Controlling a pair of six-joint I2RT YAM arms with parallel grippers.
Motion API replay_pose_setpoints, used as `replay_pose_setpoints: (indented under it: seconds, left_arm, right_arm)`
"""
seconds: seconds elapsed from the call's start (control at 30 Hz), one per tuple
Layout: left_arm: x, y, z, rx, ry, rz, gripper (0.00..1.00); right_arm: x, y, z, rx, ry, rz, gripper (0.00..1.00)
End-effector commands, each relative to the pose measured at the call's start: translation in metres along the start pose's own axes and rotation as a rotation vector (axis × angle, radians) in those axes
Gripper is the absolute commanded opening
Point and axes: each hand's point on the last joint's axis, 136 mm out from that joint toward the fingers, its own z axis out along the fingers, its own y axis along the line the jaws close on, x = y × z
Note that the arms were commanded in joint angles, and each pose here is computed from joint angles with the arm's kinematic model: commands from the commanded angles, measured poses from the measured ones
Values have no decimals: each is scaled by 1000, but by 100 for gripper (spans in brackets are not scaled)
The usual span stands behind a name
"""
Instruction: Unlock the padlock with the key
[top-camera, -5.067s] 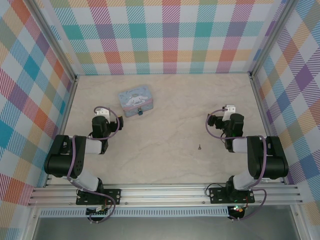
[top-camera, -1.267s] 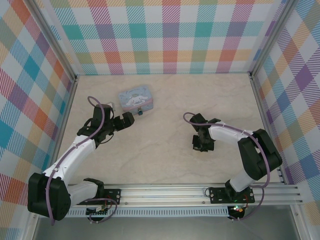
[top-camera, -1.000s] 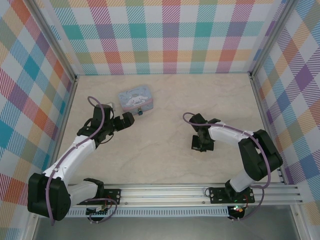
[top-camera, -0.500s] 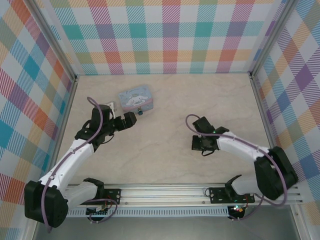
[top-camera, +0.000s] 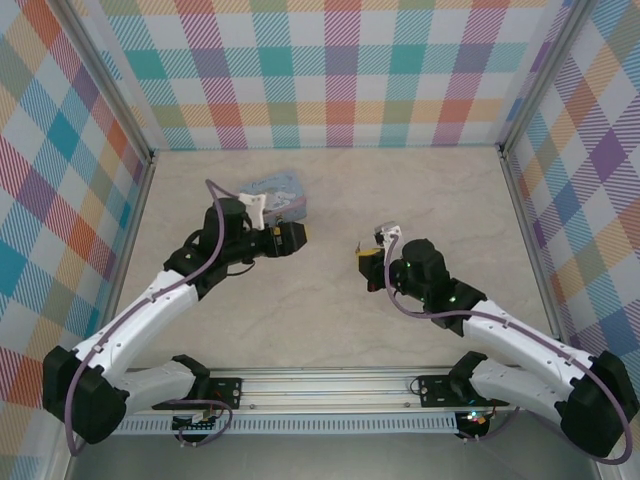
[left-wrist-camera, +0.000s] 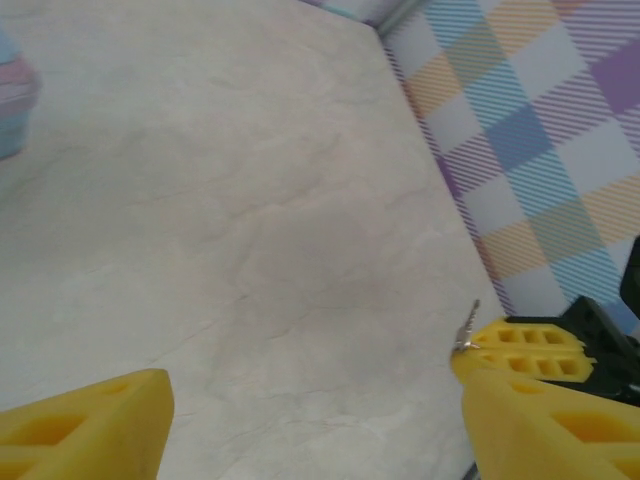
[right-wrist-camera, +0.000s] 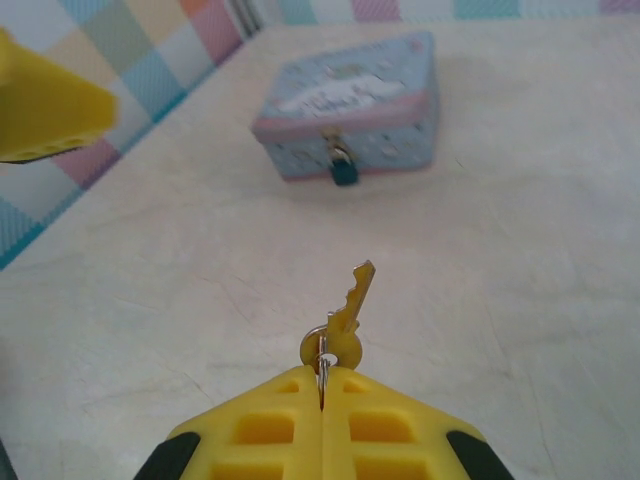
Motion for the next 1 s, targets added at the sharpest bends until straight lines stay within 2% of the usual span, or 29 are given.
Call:
replay_pose_setpoints:
  seconds: [0.0, 0.13, 0.33, 0.57, 0.97]
  left_arm:
    - [-5, -40, 5, 116, 14, 43, 69]
    - [3, -61, 18, 172, 54, 67, 59]
    - [16, -76, 36, 212, 104, 78, 51]
    - [26, -80, 50, 220, 144, 85, 44]
    - [24, -77, 57, 194, 128, 82, 27]
  right_arm:
    - [-33, 26, -3, -86, -114, -155, 0]
    - [-36, 33, -1, -101, -109, -188, 0]
    - [-33, 41, 4, -115, -85, -199, 0]
    - [-31, 44, 7, -122, -74, -203, 0]
    - [-30, 49, 6, -141, -70, -219, 0]
